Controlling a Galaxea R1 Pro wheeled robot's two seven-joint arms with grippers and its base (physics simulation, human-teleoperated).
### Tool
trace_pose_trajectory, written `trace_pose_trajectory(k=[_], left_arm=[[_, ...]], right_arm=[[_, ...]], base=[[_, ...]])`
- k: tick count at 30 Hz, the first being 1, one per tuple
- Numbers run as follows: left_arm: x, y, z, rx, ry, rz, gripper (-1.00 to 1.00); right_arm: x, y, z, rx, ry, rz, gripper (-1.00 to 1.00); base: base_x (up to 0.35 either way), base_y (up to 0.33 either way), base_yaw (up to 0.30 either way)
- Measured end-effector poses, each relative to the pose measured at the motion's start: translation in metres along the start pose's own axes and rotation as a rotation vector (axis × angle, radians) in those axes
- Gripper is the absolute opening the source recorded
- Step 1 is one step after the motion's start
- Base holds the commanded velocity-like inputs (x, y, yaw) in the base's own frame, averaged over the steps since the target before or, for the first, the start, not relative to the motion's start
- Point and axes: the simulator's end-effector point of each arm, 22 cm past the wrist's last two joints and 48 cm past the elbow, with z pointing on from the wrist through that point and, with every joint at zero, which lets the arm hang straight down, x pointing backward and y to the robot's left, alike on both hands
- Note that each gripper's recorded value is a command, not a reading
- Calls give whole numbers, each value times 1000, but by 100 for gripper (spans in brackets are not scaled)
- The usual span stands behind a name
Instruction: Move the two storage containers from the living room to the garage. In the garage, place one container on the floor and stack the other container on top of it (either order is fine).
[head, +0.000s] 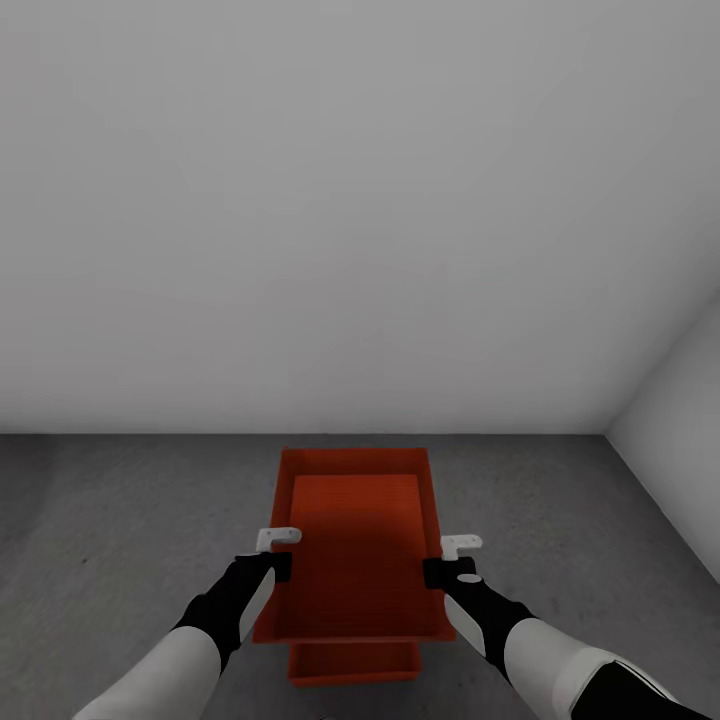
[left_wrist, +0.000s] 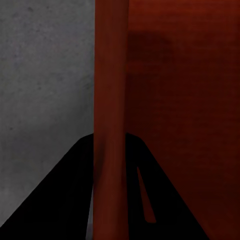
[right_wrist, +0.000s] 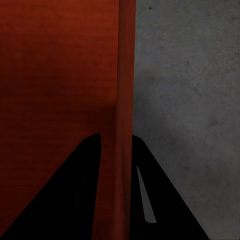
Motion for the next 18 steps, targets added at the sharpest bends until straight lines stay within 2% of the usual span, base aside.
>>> trace_pose_trajectory(k=[18], left_arm=[[13, 0, 10, -1, 28, 2, -100]], right_arm=[[15, 1, 7, -1, 28, -1, -100]], base=[[0, 0, 0]])
